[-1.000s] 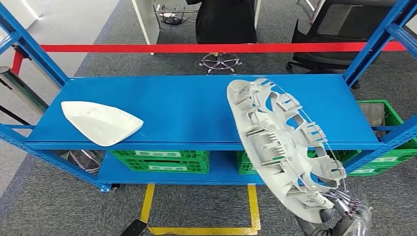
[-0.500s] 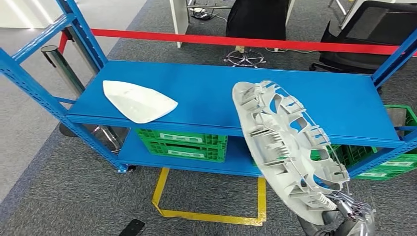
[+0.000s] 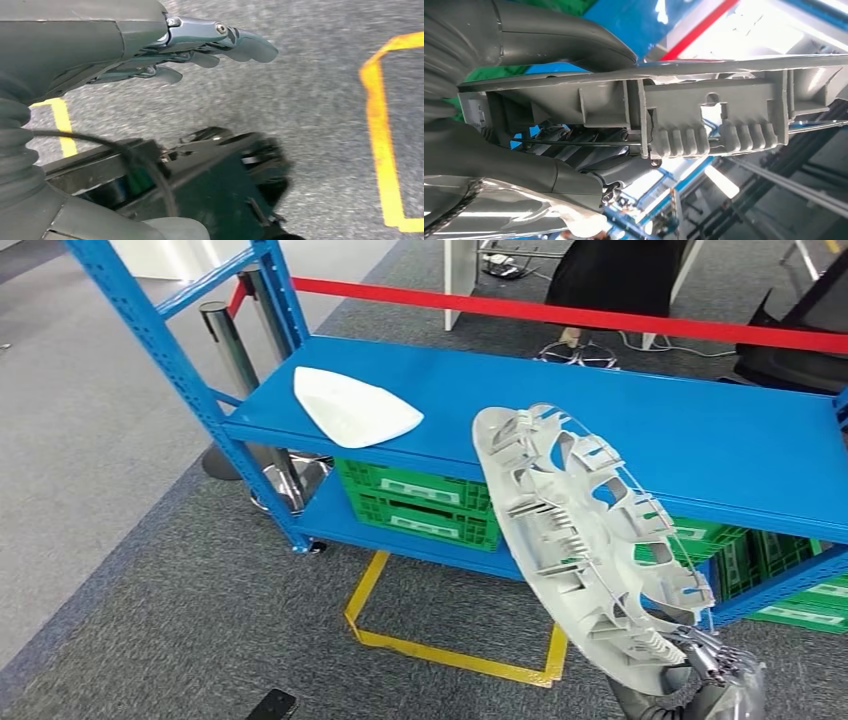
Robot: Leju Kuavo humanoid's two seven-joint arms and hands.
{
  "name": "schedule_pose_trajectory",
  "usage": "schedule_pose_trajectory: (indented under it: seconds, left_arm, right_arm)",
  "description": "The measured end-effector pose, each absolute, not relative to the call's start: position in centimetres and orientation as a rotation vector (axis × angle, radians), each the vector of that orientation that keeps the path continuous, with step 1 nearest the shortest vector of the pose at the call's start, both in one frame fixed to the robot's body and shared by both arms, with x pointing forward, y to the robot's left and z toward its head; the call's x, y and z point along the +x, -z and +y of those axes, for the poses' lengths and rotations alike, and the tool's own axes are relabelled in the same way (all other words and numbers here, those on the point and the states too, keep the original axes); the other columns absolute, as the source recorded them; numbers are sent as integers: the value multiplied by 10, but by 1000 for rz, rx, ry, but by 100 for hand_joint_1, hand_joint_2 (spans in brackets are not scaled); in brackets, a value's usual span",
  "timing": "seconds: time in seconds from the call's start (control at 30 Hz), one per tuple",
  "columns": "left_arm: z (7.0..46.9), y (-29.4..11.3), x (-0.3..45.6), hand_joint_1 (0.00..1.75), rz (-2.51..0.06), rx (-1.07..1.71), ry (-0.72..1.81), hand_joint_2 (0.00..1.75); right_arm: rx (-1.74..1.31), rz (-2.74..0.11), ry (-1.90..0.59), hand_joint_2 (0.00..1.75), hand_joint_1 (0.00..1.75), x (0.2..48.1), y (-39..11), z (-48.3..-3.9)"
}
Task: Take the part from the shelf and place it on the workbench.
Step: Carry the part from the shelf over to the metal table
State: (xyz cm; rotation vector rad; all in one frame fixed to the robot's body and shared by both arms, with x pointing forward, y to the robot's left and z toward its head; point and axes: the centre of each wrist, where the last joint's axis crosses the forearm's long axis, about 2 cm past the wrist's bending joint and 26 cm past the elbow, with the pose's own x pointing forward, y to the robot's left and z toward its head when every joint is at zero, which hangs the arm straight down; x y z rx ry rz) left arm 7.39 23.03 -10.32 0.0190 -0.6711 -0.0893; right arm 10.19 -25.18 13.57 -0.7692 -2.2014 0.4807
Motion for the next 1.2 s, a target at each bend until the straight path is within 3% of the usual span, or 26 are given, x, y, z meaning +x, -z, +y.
schedule_pose_trajectory:
  seconds: [0.5,0.93,1.2]
  left_arm:
    - [232,103,74,0,-701,23,80,175]
    - [243,108,54,0,-719,42,-37,175]
    - [245,108,50,0,-712,51,-53,175]
  right_arm:
    - [-735,-2046,-424,175,175,99,-122,-257]
    - [-542,-1685,-399,175,175,84,-27,-283]
    - [-565,-1609,-397,175,175,84,-8,-291]
